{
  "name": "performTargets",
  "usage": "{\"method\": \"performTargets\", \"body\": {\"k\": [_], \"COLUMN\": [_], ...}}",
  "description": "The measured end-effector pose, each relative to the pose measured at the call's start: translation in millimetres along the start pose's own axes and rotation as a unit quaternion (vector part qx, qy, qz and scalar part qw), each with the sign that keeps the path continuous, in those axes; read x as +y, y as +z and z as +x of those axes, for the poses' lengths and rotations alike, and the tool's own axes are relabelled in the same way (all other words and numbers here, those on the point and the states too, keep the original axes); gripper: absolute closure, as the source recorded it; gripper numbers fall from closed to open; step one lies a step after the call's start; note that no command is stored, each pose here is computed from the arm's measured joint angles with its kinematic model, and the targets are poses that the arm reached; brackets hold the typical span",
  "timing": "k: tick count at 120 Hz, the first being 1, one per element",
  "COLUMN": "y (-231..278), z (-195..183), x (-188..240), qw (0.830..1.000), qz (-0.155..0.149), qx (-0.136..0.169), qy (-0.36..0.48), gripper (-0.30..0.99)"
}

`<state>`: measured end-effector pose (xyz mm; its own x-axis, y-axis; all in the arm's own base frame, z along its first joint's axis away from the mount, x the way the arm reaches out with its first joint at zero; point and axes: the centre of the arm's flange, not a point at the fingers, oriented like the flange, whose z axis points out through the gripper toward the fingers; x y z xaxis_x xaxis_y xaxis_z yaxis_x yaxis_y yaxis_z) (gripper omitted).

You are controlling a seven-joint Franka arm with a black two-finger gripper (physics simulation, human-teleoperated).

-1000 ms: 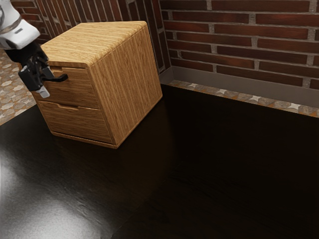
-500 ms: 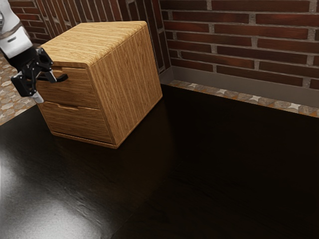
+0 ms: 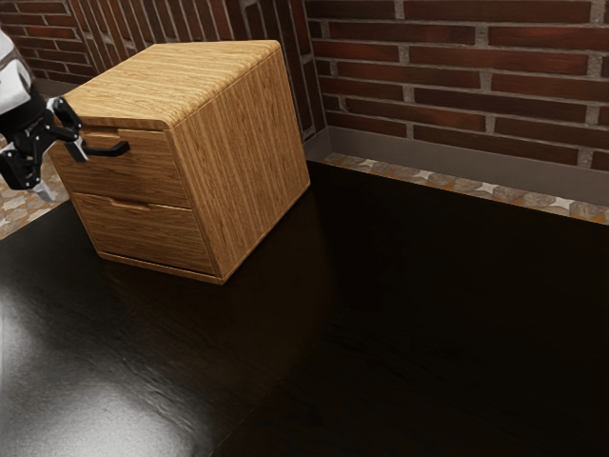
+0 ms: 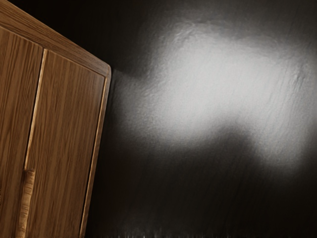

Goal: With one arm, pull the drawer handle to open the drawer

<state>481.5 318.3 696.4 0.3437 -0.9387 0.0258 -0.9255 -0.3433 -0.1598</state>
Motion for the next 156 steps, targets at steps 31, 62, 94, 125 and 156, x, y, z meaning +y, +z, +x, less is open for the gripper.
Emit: {"method": "performTargets", "body": {"k": [31, 62, 94, 125, 156], "y": [0.7, 5.6, 11.0, 14.7, 15.3], "z": [-10.2, -17.8, -26.0, -50.4, -43.8], "x": [-0.4, -13.8, -32.5, -35.8, -45.0], "qw": [1.0, 1.0, 0.999, 0.999, 0.998], "qz": [0.002, 0.017, 0.034, 0.047, 0.066], "qx": [-0.002, -0.007, -0.014, -0.019, -0.017], "qy": [0.009, 0.007, 0.005, -0.011, -0.003], "gripper": [0.0, 0.0, 0.0, 0.0, 0.0]}}
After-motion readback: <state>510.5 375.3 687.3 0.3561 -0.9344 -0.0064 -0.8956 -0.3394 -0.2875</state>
